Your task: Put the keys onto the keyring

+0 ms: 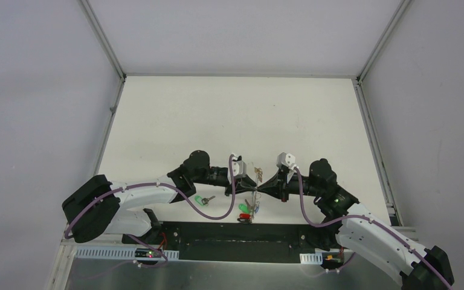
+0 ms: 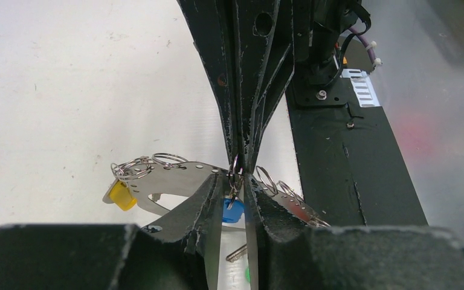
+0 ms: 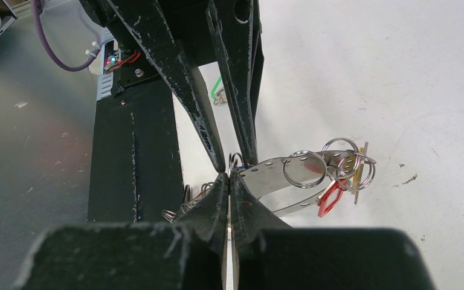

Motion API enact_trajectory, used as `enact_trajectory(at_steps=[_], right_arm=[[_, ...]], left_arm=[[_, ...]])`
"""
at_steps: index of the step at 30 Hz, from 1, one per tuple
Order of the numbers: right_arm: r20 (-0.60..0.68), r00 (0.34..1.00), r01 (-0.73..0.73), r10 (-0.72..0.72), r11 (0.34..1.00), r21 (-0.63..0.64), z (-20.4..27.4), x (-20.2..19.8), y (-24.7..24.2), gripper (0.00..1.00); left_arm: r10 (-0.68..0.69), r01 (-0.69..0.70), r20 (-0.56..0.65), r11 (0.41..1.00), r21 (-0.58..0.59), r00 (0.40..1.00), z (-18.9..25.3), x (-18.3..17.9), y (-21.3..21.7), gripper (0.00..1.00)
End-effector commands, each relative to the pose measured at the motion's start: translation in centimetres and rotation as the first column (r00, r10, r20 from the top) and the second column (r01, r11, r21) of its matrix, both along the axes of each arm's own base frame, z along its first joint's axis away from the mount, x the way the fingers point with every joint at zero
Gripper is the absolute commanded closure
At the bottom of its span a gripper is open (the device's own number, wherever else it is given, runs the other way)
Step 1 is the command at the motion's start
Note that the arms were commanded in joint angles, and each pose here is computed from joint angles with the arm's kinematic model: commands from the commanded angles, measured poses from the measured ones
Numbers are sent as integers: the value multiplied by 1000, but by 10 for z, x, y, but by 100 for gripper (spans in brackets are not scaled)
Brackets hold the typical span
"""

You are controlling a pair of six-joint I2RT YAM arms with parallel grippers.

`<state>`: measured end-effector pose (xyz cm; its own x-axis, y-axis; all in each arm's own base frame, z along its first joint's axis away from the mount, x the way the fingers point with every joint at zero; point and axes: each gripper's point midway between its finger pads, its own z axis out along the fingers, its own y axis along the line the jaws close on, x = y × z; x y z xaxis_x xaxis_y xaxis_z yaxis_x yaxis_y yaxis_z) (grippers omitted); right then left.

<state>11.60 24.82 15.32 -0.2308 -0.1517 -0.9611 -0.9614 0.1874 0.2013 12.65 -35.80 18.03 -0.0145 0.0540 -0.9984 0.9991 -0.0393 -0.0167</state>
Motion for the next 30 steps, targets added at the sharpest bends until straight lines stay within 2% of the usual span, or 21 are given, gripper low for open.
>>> enact_trajectory(at_steps=[1, 5, 10, 15, 25, 30], right_arm=[[91, 995, -34, 26, 996, 87, 36, 1, 7, 100], [92, 995, -37, 29, 996, 87, 36, 1, 7, 100], [91, 995, -35, 28, 996, 86, 36, 1, 7, 100], [92, 995, -36, 28, 995, 88, 37, 1, 7, 100], [94, 995, -20, 12, 996, 87, 37, 4, 7, 100], [91, 995, 21, -28, 997, 78, 37, 9, 4, 79]], left_arm=[[-17, 20, 50, 998, -62, 999, 23, 0, -9, 81], [-20, 22, 50, 998, -52, 999, 20, 0, -10, 88], [-23, 24, 53, 999, -29, 998, 17, 1, -10, 89], [-33, 33, 58, 999, -5, 998, 14, 1, -11, 100], [-29, 26, 64, 999, 47, 998, 14, 2, -8, 100], [7, -15, 70, 994, 108, 997, 18, 9, -3, 100]])
